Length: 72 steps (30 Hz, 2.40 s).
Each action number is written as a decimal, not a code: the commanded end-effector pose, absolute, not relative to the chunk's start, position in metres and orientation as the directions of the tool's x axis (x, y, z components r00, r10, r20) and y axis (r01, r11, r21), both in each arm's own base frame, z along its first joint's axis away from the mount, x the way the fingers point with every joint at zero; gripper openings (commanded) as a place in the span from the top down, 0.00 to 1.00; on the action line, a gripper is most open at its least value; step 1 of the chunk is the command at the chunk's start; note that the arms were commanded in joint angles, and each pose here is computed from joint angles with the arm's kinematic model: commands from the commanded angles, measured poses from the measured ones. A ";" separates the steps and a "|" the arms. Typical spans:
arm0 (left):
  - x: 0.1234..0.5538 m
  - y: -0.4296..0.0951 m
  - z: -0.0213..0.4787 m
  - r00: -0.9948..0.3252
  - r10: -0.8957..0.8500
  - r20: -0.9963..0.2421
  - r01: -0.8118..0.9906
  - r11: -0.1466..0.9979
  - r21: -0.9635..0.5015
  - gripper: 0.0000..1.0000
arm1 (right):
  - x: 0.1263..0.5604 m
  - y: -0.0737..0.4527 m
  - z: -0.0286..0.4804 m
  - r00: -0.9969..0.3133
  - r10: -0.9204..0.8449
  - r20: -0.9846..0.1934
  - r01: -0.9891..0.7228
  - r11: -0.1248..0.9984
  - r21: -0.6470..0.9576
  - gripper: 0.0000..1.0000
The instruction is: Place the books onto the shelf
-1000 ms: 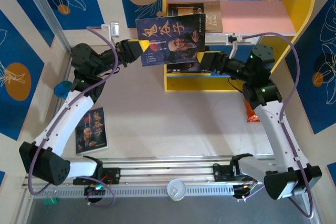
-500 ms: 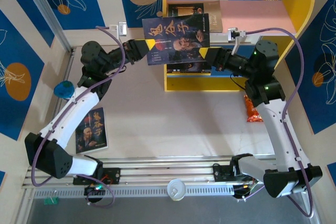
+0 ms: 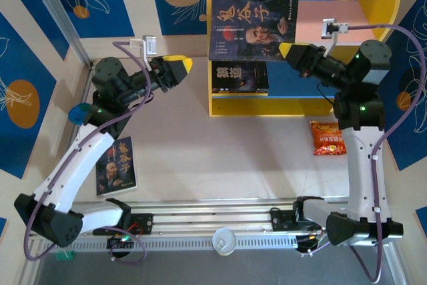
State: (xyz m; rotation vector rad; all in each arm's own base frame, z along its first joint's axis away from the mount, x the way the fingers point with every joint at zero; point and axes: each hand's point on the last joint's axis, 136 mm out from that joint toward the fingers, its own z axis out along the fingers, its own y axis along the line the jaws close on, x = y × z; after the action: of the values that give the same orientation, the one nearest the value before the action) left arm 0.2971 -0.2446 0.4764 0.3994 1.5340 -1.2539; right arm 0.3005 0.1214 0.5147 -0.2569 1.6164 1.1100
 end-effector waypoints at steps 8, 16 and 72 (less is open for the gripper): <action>0.293 -0.223 0.461 -0.335 -0.292 -0.896 0.712 0.544 -0.444 0.55 | 0.327 0.102 0.532 -0.367 0.403 -0.838 -0.645 0.539 0.542 0.98; 0.292 -0.221 0.457 -0.342 -0.287 -0.895 0.699 0.559 -0.446 0.55 | 0.350 0.101 0.520 -0.412 0.405 -0.816 -0.626 0.525 0.576 0.98; 0.297 -0.217 0.453 -0.364 -0.278 -0.889 0.662 0.595 -0.456 0.53 | 0.432 0.107 0.473 -0.533 0.314 -0.786 -0.485 0.647 0.588 0.36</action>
State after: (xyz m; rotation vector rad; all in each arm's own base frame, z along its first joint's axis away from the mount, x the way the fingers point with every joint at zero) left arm 0.2995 -0.2187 0.4407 0.3197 1.6991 -1.0320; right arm 0.4328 0.1066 0.4639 -0.1124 1.8988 1.0531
